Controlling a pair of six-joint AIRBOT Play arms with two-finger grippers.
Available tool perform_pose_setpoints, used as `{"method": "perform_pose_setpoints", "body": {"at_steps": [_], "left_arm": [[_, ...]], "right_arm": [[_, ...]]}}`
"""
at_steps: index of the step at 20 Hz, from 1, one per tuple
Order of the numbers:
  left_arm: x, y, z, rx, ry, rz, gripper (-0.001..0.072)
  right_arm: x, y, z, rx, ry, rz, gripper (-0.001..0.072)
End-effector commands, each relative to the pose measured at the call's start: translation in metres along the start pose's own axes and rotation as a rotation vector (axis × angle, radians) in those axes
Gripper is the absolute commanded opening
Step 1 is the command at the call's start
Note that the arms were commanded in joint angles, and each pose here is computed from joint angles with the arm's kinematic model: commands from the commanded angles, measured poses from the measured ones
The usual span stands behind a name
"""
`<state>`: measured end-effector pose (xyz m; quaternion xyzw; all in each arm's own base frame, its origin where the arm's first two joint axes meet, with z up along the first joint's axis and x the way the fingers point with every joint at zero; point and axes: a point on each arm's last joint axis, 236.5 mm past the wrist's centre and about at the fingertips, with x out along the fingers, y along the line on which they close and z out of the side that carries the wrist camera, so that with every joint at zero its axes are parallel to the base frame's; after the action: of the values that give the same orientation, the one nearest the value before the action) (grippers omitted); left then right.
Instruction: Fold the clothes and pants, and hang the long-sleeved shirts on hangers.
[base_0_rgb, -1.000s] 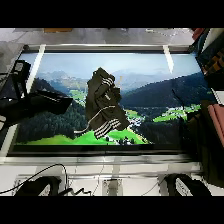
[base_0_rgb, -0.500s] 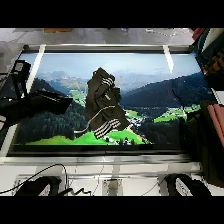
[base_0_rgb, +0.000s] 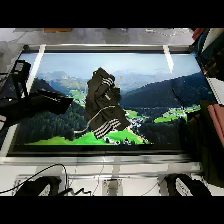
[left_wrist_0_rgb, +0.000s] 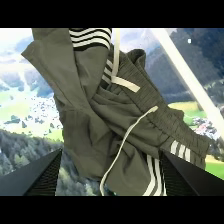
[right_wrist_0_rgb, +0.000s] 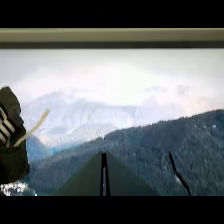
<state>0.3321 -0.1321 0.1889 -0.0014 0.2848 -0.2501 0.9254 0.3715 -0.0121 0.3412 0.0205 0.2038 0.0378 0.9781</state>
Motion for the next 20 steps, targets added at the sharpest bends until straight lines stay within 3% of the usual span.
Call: {"method": "perform_pose_setpoints", "body": {"at_steps": [1, 3, 7, 11, 12, 13, 14, 18, 20], "left_arm": [[0.003, 0.001, -0.002, -0.005, 0.008, -0.001, 0.0691], [0.008, 0.003, -0.005, -0.010, 0.023, -0.002, 0.0690], [0.021, 0.007, -0.013, -0.094, 0.062, -0.004, 0.0690], [0.033, 0.011, -0.021, -0.200, 0.096, 0.000, 0.0689], [0.035, 0.012, -0.023, -0.203, 0.103, 0.000, 0.0690], [0.037, 0.013, -0.024, -0.205, 0.109, 0.000, 0.0690], [0.039, 0.013, -0.026, -0.206, 0.114, 0.000, 0.0690], [0.041, 0.014, -0.027, -0.209, 0.121, 0.000, 0.0690], [0.041, 0.014, -0.027, -0.209, 0.121, 0.000, 0.0690]], "right_arm": [[0.002, 0.003, 0.014, 0.014, -0.057, 0.014, 0.0018], [0.015, -0.001, -0.017, -0.004, 0.072, 0.012, 0.0018], [0.054, -0.002, -0.170, -0.104, 0.633, 0.144, 0.0017], [0.082, 0.075, -0.294, 0.185, 0.897, 0.527, 0.0037], [0.088, 0.097, -0.309, 0.311, 0.896, 0.608, 0.0189], [0.094, 0.111, -0.323, 0.404, 0.891, 0.643, 0.0407], [0.102, 0.120, -0.339, 0.468, 0.896, 0.640, 0.0468], [0.118, 0.147, -0.392, 0.525, 0.977, 0.566, 0.0481], [0.130, 0.164, -0.404, 0.541, 0.989, 0.523, 0.0622]]}}
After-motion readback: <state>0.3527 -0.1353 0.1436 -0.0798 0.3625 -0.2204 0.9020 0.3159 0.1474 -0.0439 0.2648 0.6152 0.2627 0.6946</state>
